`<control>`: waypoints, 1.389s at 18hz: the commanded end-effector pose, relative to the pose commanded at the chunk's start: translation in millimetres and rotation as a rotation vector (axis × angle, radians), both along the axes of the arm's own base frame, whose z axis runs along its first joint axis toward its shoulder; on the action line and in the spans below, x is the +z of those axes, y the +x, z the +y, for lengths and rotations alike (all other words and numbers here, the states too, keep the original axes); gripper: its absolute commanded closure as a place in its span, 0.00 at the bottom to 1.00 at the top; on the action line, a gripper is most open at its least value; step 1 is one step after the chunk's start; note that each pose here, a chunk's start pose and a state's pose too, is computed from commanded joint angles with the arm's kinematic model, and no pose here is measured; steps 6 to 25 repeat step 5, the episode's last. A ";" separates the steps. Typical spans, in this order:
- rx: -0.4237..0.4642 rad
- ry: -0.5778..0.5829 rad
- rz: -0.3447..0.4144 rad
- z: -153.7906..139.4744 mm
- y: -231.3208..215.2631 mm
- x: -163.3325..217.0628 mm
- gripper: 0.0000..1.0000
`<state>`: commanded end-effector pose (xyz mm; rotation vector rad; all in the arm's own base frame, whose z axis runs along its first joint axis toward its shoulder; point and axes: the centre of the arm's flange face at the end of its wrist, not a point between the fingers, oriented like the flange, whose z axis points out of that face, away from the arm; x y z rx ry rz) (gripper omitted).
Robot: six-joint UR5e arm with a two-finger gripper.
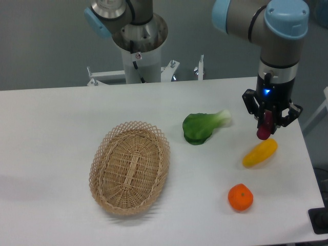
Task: Pick up the sweet potato from the table
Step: 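Lift the held sweet potato up and away from the table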
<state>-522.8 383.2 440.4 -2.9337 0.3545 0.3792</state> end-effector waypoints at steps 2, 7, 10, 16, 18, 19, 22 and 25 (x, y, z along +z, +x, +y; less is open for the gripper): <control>0.003 -0.001 -0.001 -1.9 -0.5 0.0 0.79; 0.005 -0.001 -0.003 -2.8 -0.9 -0.8 0.79; 0.005 -0.001 -0.003 -2.8 -0.9 -0.8 0.79; 0.005 -0.001 -0.003 -2.8 -0.9 -0.8 0.79; 0.005 -0.001 -0.003 -2.8 -0.9 -0.8 0.79; 0.005 -0.001 -0.003 -2.8 -0.9 -0.8 0.79; 0.005 -0.001 -0.003 -2.8 -0.9 -0.8 0.79; 0.005 -0.001 -0.003 -2.8 -0.9 -0.8 0.79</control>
